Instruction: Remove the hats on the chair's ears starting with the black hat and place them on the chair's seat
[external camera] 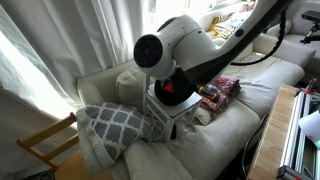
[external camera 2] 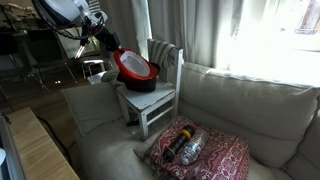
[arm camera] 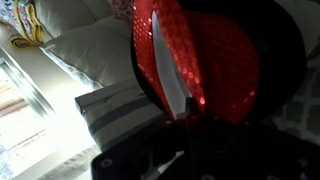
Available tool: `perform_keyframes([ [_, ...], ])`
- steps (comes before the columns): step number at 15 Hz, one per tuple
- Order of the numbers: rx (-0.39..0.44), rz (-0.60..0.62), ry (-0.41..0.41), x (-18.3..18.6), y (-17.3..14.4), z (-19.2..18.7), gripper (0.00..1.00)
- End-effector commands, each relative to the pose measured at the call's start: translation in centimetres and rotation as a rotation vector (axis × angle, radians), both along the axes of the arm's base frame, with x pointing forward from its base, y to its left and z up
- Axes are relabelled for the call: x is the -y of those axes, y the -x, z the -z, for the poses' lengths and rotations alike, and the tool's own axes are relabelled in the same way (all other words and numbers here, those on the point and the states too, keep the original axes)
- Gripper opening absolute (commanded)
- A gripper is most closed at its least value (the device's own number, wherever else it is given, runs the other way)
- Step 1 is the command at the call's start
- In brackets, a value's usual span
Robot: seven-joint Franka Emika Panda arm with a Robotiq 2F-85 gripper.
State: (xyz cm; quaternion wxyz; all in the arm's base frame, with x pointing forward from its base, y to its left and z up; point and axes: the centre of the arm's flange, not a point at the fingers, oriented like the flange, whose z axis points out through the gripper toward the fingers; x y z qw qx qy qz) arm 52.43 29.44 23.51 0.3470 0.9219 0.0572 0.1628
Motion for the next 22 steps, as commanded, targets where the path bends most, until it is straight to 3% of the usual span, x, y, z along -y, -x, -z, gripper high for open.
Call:
perform_keyframes([
  [1, -0.001, -0.047, -0.047, -0.7, 0.0, 1.8, 0.01],
  [4, -0.012, -0.09, -0.035, -0.9, 0.3, 2.6, 0.01],
  [9, -0.122, -0.121, -0.035, -0.5, 0.7, 3.9, 0.01],
  [10, -0.15, -0.111, -0.059, -0.5, 0.8, 4.0, 0.18],
  [11, -0.162, -0.097, -0.078, -0.5, 0.7, 4.0, 0.29],
  [20, -0.247, -0.013, -0.317, -0.5, -1.3, 1.4, 0.96],
  [22, -0.242, 0.008, -0.359, -0.3, -2.0, -0.2, 1.0],
])
